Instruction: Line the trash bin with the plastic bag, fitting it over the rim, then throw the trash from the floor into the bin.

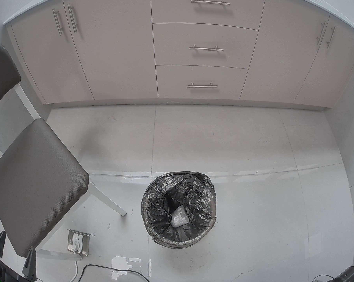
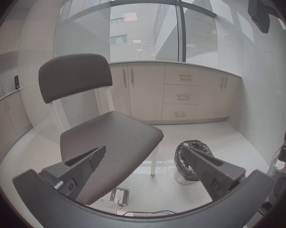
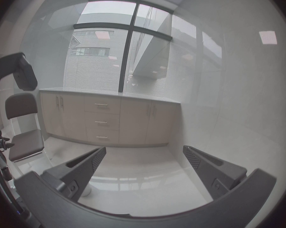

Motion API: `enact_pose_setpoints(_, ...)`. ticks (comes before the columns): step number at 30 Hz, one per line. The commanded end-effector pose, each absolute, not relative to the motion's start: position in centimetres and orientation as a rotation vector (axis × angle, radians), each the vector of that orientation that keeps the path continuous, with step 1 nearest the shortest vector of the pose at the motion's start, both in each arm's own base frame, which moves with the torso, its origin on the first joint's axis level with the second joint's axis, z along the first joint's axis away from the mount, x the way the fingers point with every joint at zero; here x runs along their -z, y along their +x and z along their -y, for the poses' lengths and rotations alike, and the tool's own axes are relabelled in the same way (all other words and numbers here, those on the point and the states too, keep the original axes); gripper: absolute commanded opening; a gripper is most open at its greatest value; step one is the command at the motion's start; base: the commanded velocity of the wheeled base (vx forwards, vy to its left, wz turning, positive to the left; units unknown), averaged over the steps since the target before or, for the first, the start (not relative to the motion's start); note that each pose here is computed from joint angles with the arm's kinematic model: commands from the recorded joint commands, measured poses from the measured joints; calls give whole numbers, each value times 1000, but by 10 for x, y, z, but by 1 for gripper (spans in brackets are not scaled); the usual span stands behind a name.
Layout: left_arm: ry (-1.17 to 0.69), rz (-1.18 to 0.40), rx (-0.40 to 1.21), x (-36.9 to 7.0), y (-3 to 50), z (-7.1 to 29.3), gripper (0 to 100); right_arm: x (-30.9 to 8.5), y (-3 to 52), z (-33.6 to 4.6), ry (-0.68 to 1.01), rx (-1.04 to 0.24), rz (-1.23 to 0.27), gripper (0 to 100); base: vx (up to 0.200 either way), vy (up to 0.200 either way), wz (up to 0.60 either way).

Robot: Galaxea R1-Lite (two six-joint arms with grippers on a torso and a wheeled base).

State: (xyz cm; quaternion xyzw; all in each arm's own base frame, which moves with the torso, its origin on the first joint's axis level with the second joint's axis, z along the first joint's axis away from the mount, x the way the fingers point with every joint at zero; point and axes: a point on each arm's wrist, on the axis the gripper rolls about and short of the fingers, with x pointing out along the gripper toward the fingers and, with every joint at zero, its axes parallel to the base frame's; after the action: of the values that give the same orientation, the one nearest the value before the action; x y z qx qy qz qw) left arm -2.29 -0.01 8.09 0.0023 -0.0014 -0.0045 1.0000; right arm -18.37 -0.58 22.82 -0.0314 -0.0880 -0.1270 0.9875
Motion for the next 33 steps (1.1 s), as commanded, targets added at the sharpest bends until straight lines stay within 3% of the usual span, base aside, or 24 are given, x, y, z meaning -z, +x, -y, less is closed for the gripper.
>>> enact_pose_setpoints(1, 5, 2, 9, -76, -23, 0, 100, -140, -59, 3, 20, 110, 102, 100, 0, 0, 0)
enact_pose_setpoints(7, 5, 2, 9, -76, -23, 0, 100, -88, -24, 1, -56, 57, 126, 100, 0, 0, 0)
enact_pose_setpoints(8, 5, 2, 9, -76, -23, 0, 100, -83, -23, 1, -58, 47, 77, 100, 0, 0, 0)
enact_pose_setpoints(16, 5, 2, 9, -76, -23, 0, 100, -76, -23, 0, -20, 6, 5, 100, 0, 0, 0)
enact_pose_setpoints(33, 5, 2, 9, -76, -23, 0, 100, -76, -23, 0, -14, 3, 5, 100, 0, 0, 0)
